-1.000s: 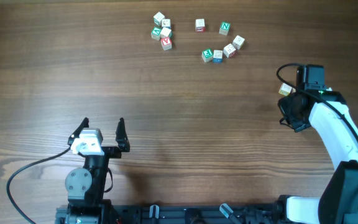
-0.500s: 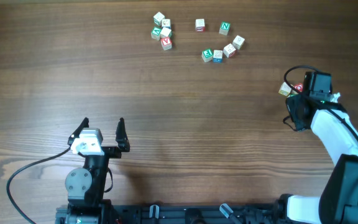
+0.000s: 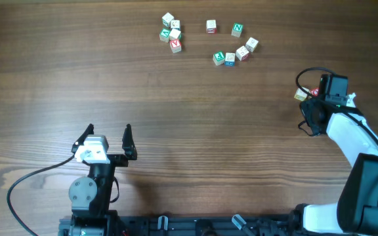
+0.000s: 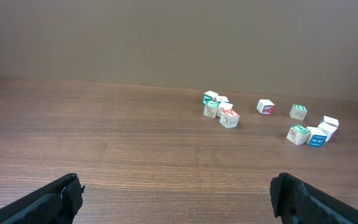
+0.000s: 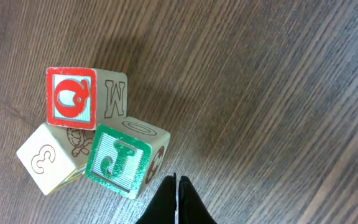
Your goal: Form a circle
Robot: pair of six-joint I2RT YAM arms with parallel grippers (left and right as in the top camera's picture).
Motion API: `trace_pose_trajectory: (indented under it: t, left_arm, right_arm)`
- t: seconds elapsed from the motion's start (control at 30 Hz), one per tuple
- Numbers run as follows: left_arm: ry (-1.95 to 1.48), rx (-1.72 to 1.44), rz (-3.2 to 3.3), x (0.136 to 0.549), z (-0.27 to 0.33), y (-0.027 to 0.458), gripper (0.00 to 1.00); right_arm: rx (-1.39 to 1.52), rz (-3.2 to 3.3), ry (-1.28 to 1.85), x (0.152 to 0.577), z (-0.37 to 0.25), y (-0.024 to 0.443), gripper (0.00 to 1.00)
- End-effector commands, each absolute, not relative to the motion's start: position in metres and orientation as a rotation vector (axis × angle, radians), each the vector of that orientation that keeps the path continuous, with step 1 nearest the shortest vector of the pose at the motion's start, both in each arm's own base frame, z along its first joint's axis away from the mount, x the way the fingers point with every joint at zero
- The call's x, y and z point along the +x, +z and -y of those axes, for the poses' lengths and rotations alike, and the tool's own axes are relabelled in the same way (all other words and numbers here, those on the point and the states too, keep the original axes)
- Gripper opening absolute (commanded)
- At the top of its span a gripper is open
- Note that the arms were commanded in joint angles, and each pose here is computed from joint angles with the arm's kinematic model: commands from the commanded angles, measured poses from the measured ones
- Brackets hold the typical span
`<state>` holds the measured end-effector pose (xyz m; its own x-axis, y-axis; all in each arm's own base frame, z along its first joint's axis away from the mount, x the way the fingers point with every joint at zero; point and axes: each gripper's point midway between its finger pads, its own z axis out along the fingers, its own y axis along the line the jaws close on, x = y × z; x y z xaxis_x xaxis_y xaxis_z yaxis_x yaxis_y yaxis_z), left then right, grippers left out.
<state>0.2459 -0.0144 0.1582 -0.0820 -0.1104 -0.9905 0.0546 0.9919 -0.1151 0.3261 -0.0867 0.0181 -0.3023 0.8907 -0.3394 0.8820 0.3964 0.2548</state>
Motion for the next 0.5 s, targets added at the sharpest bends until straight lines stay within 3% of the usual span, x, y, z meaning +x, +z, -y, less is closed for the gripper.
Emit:
trace_pose_trajectory:
  t: [0.0,0.47]
  left_arm:
    - [-0.158,-0.032,-1.647,0.2455,0.0182,0.1566,1.00]
    - [-0.158,-0.032,-1.647,0.2455,0.0182,0.1566,1.00]
  right_arm:
    - [1.519,-2.265,0.030,0.3242,0.0850,0.0083,0.04]
    - [1.477,-2.263,0.051,0.3314,0.0839,0.0109,0.04]
